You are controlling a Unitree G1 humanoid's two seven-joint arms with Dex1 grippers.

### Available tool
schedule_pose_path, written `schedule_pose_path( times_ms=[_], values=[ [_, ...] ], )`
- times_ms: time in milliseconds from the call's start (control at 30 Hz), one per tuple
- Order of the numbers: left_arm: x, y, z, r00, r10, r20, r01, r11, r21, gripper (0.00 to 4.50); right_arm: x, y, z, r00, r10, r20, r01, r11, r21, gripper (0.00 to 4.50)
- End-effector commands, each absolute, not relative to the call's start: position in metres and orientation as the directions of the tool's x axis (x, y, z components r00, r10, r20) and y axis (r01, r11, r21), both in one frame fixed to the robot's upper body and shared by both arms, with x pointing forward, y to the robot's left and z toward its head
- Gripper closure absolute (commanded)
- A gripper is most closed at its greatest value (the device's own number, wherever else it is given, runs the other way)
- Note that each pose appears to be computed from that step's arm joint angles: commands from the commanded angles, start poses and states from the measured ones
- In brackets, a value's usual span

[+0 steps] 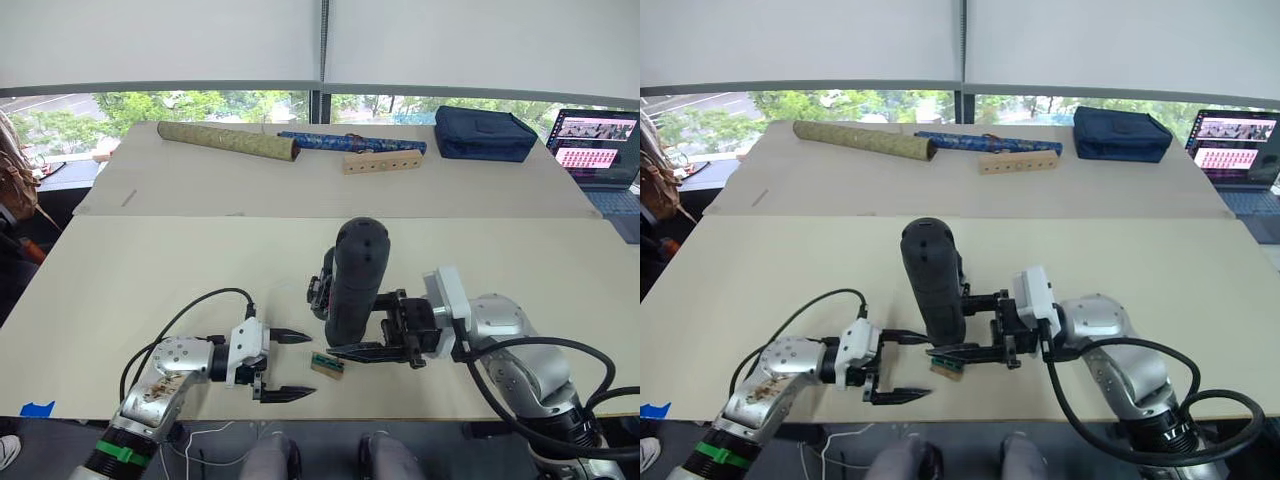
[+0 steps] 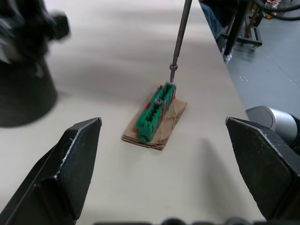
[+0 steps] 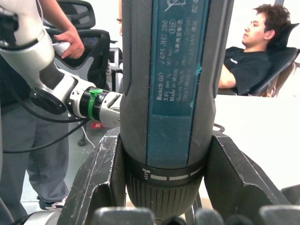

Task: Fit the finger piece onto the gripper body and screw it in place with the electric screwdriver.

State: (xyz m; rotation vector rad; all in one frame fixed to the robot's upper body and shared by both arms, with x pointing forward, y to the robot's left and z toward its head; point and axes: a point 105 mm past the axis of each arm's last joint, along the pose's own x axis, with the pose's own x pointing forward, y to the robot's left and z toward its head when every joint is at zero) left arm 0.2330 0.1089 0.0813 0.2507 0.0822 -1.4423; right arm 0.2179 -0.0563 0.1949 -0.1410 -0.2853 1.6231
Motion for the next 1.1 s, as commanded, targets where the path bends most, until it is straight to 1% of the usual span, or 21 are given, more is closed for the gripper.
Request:
schedule_pose_path(
  times_ms=[33, 133, 233, 333, 500, 667, 800, 1100],
  values=[
    [0.23, 0.11, 0.1, 0.125, -0.981, -0.149, 0.984, 0.103, 0.143, 0.0, 0.209, -0.059, 0.216, -0.109, 0.987, 0.119, -0.941, -0.064, -0.331, 2.6],
    [0.23, 0.114, 0.112, 0.137, -0.984, -0.112, 0.982, 0.12, 0.142, 0.0, 0.21, -0.063, 0.224, -0.108, 0.988, 0.11, -0.935, -0.064, -0.349, 2.6],
    [0.232, 0.12, 0.132, 0.157, -0.985, -0.068, 0.979, 0.147, 0.141, 0.0, 0.218, -0.07, 0.242, -0.079, 0.988, 0.13, -0.929, -0.025, -0.369, 2.6],
    [0.234, 0.126, 0.142, 0.172, -0.983, -0.056, 0.977, 0.163, 0.137, 0.0, 0.223, -0.077, 0.252, -0.055, 0.988, 0.143, -0.93, 0.002, -0.368, 2.6],
    [0.245, 0.135, 0.158, 0.227, -0.974, -0.02, 0.966, 0.223, 0.134, 0.0, 0.24, -0.095, 0.269, 0.012, 0.988, 0.154, -0.926, 0.069, -0.371, 2.6],
    [0.255, 0.142, 0.165, 0.276, -0.961, -0.004, 0.953, 0.273, 0.132, 0.0, 0.258, -0.107, 0.279, 0.057, 0.984, 0.171, -0.917, 0.119, -0.381, 2.6],
    [0.263, 0.149, 0.166, 0.304, -0.953, -0.017, 0.943, 0.298, 0.144, 0.0, 0.27, -0.107, 0.286, 0.061, 0.982, 0.181, -0.911, 0.129, -0.392, 2.6],
    [0.283, 0.157, 0.157, 0.335, -0.939, -0.073, 0.934, 0.321, 0.156, 0.0, 0.277, -0.088, 0.296, 0.0, 0.974, 0.224, -0.919, 0.089, -0.383, 2.6]
  ],
)
